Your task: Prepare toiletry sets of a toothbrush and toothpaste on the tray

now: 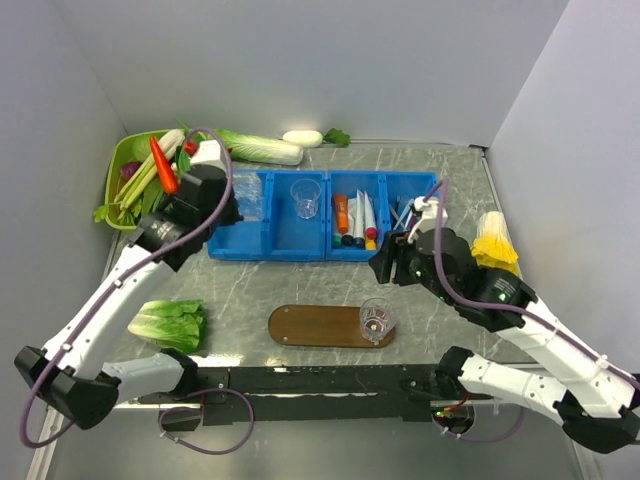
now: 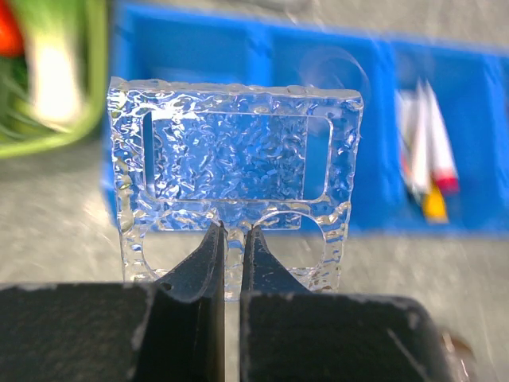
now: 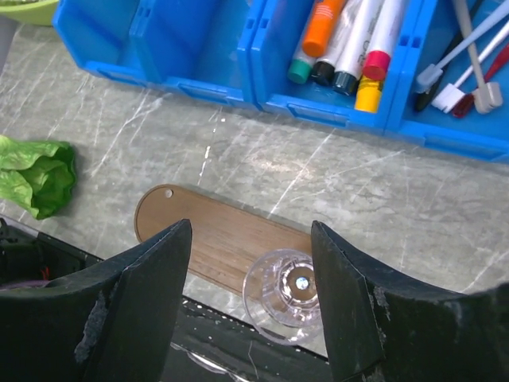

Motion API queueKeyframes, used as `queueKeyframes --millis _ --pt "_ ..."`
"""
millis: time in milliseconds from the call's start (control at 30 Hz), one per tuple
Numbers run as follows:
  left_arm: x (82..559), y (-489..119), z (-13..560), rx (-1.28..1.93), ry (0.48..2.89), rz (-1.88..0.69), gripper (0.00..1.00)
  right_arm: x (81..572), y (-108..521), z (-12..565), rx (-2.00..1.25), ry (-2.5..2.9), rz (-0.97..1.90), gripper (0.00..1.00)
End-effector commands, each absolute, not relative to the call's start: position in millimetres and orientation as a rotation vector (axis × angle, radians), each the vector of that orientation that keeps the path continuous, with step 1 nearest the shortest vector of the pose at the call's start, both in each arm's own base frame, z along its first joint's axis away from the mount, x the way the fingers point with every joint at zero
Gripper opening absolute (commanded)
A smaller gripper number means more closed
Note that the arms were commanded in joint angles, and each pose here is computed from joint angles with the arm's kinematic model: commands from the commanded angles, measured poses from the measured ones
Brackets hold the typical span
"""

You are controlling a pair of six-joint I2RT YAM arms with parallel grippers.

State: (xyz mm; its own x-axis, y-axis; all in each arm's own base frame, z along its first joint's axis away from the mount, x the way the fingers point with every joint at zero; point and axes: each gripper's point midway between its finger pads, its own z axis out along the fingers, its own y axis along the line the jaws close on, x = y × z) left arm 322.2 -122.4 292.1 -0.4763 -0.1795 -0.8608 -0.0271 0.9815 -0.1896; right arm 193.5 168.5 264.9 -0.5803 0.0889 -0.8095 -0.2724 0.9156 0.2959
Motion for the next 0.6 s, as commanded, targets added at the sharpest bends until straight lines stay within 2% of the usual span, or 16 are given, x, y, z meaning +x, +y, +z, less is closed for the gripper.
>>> queueKeyframes --millis 0,100,333,567 --pt "284 -156 281 -0.102 2.149 -0.256 0.01 203 194 293 -0.157 2.058 0.570 0.68" --pt "253 -204 257 0.001 2.232 -0.379 0.01 205 213 300 -0.190 2.030 0.631 0.68" --pt "212 -263 232 0.061 2.318 -0.477 0.01 204 243 299 -0.238 2.019 0.705 0.67" --pt "192 -282 216 0.012 2.358 -0.489 0.01 205 212 278 -0.156 2.068 0.536 0.67"
